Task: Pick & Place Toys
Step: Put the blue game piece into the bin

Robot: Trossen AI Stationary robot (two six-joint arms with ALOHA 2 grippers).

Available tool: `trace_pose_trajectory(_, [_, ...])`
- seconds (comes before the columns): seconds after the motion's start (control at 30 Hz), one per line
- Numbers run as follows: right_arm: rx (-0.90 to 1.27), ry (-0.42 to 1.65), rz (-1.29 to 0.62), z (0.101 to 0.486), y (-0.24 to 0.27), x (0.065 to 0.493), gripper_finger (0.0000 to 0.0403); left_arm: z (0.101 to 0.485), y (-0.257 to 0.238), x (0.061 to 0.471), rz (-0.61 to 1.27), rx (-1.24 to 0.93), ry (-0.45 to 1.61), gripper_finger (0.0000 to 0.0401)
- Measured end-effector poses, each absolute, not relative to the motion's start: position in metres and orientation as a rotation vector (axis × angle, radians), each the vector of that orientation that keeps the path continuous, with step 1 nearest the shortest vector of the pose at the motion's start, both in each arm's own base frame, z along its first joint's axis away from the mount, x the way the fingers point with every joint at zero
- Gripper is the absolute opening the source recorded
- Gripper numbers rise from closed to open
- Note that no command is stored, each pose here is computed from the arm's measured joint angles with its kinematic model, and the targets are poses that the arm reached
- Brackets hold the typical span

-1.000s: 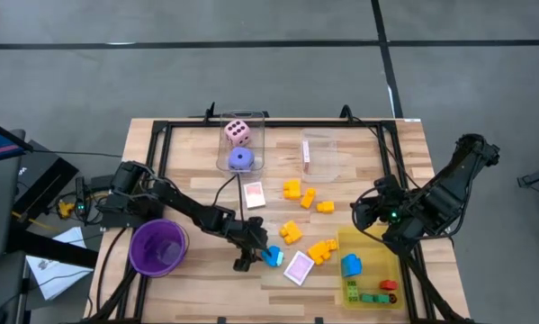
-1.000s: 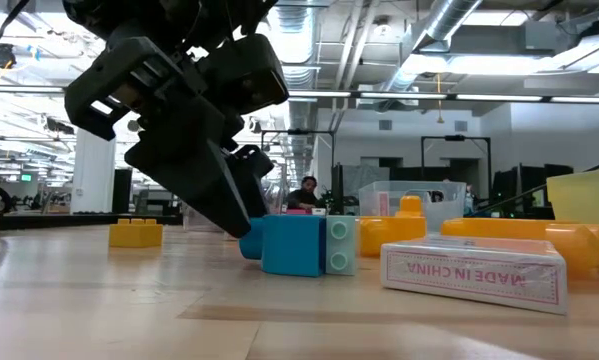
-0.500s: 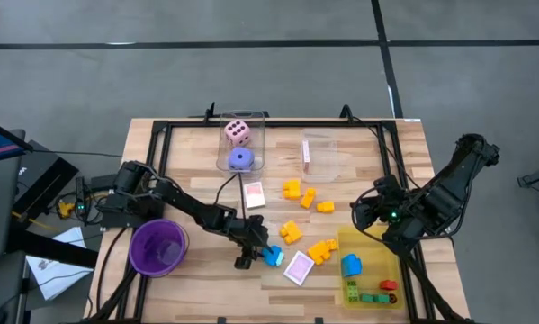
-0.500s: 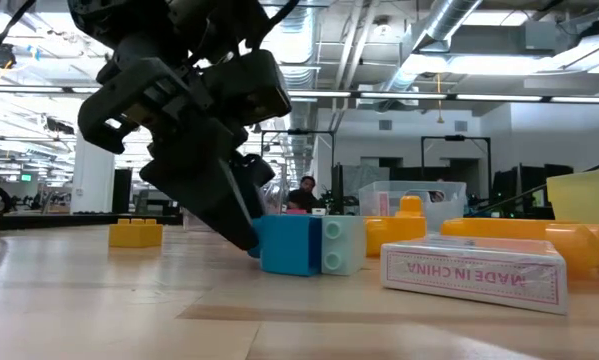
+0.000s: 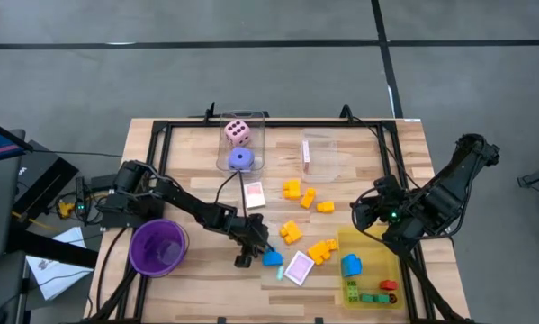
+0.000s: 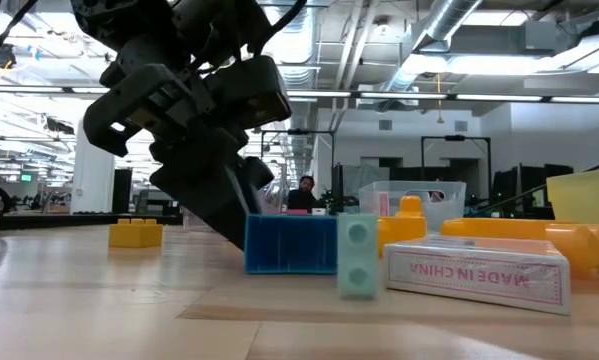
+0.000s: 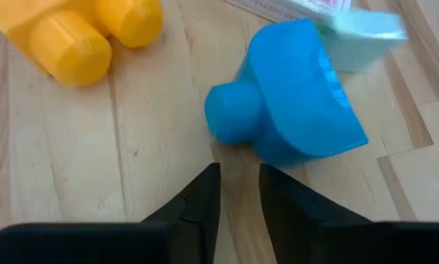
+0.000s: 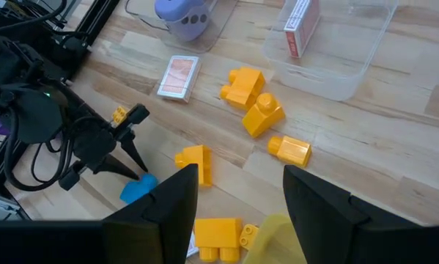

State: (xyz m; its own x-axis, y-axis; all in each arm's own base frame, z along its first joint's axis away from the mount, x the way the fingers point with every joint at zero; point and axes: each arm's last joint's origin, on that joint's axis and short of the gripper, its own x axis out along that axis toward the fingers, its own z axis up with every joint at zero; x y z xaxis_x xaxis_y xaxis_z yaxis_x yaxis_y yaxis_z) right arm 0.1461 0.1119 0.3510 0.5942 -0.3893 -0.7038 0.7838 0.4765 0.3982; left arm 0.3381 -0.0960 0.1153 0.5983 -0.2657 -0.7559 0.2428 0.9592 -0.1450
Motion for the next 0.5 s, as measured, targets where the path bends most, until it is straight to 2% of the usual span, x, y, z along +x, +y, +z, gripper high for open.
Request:
trace_pose_trajectory(0.3, [0.776, 0.578, -0.767, 0.351, 0.112, 0.146, 0.0193, 0.123, -0.094, 0.333, -0.277, -0.053, 0.918, 0.0026])
trace_pose_trajectory(0.4, [0.776, 0.578, -0.767, 0.351, 0.112, 0.146, 0.0193, 0.131, -0.093, 0.33, -0.267, -0.079, 0.92, 0.0029])
trace_pose_trajectory(0.5, [0.776, 0.579, -0.766, 0.351, 0.112, 0.146, 0.0193, 0.145, -0.094, 0.327, -0.283, -0.103, 0.894, 0.0057])
